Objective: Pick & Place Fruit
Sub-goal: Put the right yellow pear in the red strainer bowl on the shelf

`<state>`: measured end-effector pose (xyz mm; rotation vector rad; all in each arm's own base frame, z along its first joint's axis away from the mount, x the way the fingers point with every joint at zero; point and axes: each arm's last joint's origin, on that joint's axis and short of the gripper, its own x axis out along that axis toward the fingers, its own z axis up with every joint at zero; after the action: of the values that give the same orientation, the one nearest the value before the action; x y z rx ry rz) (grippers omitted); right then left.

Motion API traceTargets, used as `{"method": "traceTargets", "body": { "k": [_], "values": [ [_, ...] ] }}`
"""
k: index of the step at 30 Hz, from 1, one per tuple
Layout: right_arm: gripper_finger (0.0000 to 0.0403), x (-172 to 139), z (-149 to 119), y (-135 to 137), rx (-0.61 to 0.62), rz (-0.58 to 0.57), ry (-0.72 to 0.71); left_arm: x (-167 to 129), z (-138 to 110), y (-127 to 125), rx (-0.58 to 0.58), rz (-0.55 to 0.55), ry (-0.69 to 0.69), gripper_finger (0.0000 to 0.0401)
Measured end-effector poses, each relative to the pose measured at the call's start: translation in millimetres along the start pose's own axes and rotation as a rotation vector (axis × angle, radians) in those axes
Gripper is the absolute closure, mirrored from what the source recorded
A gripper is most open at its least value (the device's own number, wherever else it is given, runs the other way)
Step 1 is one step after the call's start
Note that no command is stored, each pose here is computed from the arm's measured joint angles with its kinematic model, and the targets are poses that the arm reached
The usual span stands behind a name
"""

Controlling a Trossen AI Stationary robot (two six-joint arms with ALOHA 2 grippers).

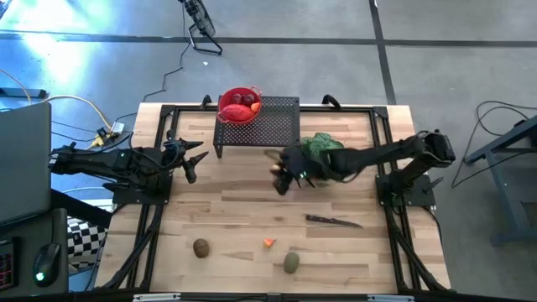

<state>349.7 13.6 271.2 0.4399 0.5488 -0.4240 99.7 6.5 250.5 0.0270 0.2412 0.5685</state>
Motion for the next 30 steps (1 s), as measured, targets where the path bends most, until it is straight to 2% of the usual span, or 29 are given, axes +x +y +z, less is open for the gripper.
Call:
{"method": "traceTargets", "body": {
  "k": [6,12,15,23,30],
  "values": [
    [0.0283,10.4,39.3,-26.3,-0.035,0.03,-0.2,0.0,0.7,0.0,-0.005,0.0,-0.006,0.0226],
    [0.029,12.8,67.8,-51.5,-0.065,0.063,-0.335,0.0,2.0,0.1,-0.01,0.007,-0.017,0.0226],
    [0.0289,13.1,77.4,-64.1,-0.071,0.04,-0.381,0.0,2.0,0.3,-0.01,0.016,-0.018,0.0226],
    [0.0291,21.7,95.5,-89.2,-0.079,0.081,-0.476,-0.1,2.3,1.6,0.024,0.059,-0.022,0.0226],
    [0.0286,46.2,123.7,-91.6,-0.13,0.094,-0.489,-0.2,3.3,2.5,0.018,0.095,-0.032,0.0226]
  ]
}}
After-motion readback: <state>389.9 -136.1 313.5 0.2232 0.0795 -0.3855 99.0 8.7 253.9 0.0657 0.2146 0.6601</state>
